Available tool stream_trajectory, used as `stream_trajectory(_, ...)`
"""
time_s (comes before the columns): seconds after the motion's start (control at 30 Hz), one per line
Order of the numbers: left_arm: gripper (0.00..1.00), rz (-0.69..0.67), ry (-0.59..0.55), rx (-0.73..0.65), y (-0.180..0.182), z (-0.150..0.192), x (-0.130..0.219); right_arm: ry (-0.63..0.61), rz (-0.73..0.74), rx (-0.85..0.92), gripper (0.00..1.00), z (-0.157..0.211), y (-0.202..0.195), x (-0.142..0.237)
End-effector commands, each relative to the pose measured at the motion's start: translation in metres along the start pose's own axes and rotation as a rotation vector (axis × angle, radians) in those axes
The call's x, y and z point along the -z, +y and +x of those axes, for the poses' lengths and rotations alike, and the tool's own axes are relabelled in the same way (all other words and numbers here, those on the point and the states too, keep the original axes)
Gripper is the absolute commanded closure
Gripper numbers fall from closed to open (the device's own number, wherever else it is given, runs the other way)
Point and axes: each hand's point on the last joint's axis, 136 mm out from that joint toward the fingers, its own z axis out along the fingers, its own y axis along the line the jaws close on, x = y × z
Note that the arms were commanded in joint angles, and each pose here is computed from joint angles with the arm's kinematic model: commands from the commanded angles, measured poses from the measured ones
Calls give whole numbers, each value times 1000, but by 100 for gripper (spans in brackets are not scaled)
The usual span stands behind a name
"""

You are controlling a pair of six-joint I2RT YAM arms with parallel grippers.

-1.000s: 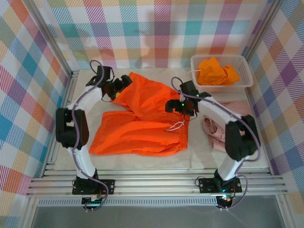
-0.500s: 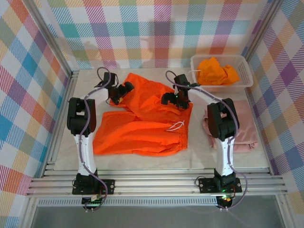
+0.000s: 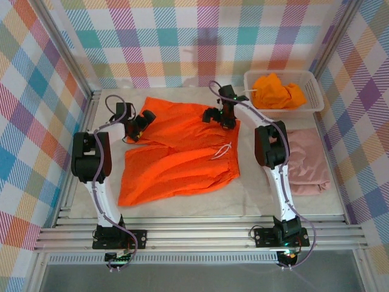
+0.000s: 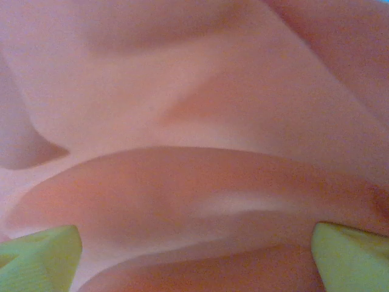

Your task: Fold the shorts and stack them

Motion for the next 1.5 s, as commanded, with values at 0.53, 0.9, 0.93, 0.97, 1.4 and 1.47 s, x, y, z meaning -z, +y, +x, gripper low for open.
stream_trajectory(0.53, 0, 77, -179, -33, -44, 22, 193, -283, -272, 95, 3, -52, 91, 139)
stream_trajectory(0.9, 0, -45, -9, 73, 14, 126, 211, -336, -232, 108, 3, 45, 54, 202)
stream_trajectory(0.93, 0, -35, 3, 75, 14, 133, 210, -316, -233, 105, 2, 54, 49, 197)
stream_trajectory(0.97, 0, -25, 13, 77, 13, 137, 208, -301, -237, 97, 2, 60, 46, 192)
stream_trajectory(1.4, 0, -39, 85, 32, 11, 174, 176, -66, -339, 50, 1, 62, 87, 78)
stream_trajectory(1.47, 0, -41, 80, 34, 12, 173, 175, -40, -343, 26, 1, 57, 90, 61)
